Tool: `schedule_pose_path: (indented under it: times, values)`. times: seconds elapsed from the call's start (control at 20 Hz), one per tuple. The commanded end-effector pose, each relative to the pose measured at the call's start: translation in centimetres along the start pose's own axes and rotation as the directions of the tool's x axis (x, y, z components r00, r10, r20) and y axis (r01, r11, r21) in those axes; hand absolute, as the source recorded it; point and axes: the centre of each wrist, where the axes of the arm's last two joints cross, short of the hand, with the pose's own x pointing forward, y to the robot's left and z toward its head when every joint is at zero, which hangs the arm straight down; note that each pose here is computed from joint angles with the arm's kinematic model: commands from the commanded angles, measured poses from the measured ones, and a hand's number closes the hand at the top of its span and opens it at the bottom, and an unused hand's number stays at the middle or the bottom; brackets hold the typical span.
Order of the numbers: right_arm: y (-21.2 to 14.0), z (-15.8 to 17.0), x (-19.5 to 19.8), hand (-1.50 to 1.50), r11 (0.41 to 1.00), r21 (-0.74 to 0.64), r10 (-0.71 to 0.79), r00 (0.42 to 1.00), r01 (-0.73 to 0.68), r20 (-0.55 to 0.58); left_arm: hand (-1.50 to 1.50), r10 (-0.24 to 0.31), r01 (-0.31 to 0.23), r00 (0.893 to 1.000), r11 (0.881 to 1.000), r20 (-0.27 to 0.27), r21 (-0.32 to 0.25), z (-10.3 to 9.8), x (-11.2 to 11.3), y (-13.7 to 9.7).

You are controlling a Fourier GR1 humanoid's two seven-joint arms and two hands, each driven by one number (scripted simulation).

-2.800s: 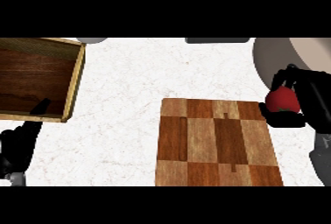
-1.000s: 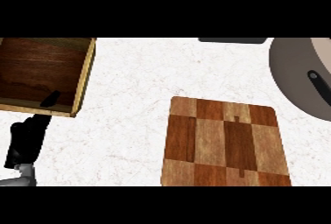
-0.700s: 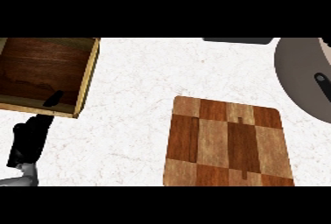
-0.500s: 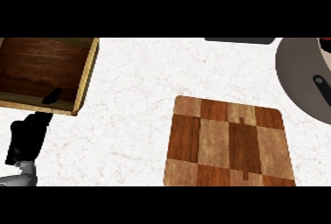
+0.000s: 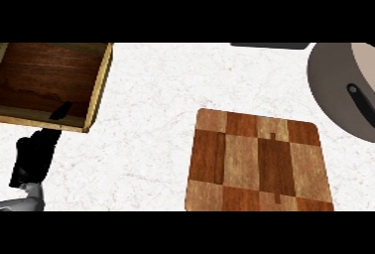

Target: Pick the tomato from the cutting board and place it in the pot

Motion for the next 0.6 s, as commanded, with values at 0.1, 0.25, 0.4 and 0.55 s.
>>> schedule_pose_path:
  times: [0.1,0.25,0.4,0.55]
  values:
    - [-1.5,-0.5,0.3,-1.50,0.938,-0.153,-0.302,0.950,0.311,0.082,0.00,-0.004,0.004,1.000,1.000,-0.005,0.005,0.7,0.3,0.5]
    - [-3.5,0.1,-1.0,-1.50,0.917,-0.130,-0.375,0.926,0.378,0.045,0.00,-0.012,0.012,1.000,1.000,0.000,0.025,0.0,0.5,0.8]
    - [-4.2,1.4,-2.5,-1.50,0.907,-0.063,-0.417,0.909,0.416,0.005,0.00,0.002,-0.002,1.000,1.000,-0.016,0.020,1.4,-0.4,0.5]
    - [-6.3,3.0,-4.3,-1.50,0.890,-0.053,-0.454,0.891,0.453,-0.004,0.00,0.013,-0.013,1.000,1.000,-0.013,0.021,0.9,-1.6,1.3]
